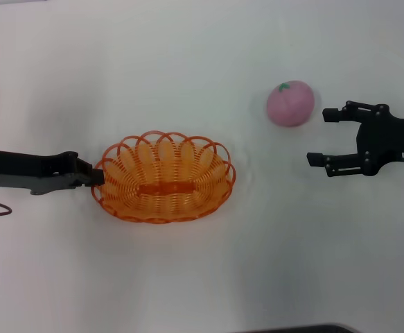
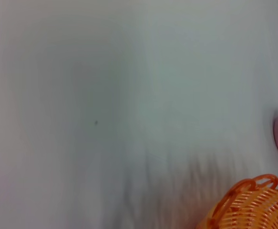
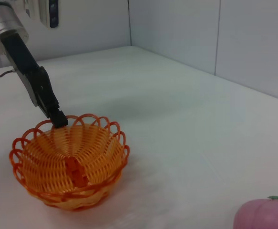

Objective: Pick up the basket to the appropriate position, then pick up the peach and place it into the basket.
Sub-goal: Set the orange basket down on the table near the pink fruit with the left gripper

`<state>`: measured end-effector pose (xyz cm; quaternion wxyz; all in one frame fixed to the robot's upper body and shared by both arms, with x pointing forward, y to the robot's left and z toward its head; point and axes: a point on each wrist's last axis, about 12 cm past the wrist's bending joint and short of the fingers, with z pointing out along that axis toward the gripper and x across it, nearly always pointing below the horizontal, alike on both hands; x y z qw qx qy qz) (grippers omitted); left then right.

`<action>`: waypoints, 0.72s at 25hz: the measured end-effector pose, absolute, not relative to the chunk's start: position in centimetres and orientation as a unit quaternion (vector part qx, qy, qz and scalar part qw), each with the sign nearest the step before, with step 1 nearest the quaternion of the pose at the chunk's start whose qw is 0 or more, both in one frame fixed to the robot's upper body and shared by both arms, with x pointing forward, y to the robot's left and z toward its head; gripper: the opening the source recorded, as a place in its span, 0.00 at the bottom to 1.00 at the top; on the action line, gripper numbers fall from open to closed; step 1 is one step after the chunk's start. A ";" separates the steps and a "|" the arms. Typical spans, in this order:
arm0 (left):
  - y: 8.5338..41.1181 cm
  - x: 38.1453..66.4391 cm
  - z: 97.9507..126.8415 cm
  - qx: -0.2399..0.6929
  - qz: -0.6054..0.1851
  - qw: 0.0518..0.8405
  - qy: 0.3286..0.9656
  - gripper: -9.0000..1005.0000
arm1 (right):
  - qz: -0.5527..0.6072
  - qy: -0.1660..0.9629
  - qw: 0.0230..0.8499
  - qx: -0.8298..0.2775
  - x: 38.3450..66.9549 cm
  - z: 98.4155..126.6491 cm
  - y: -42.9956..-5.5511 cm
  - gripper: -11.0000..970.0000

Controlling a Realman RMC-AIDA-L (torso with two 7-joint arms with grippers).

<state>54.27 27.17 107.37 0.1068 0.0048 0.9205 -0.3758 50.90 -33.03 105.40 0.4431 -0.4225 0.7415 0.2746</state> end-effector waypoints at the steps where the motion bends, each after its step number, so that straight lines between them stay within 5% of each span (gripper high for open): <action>1: 27.2 54.3 107.4 0.005 -0.376 0.107 0.921 0.05 | 0.274 0.741 0.443 -0.423 50.9 105.4 -33.0 0.94; 18: 27.1 54.5 107.7 0.009 -0.376 0.109 0.920 0.09 | 0.273 0.742 0.445 -0.422 51.0 105.3 -33.0 0.94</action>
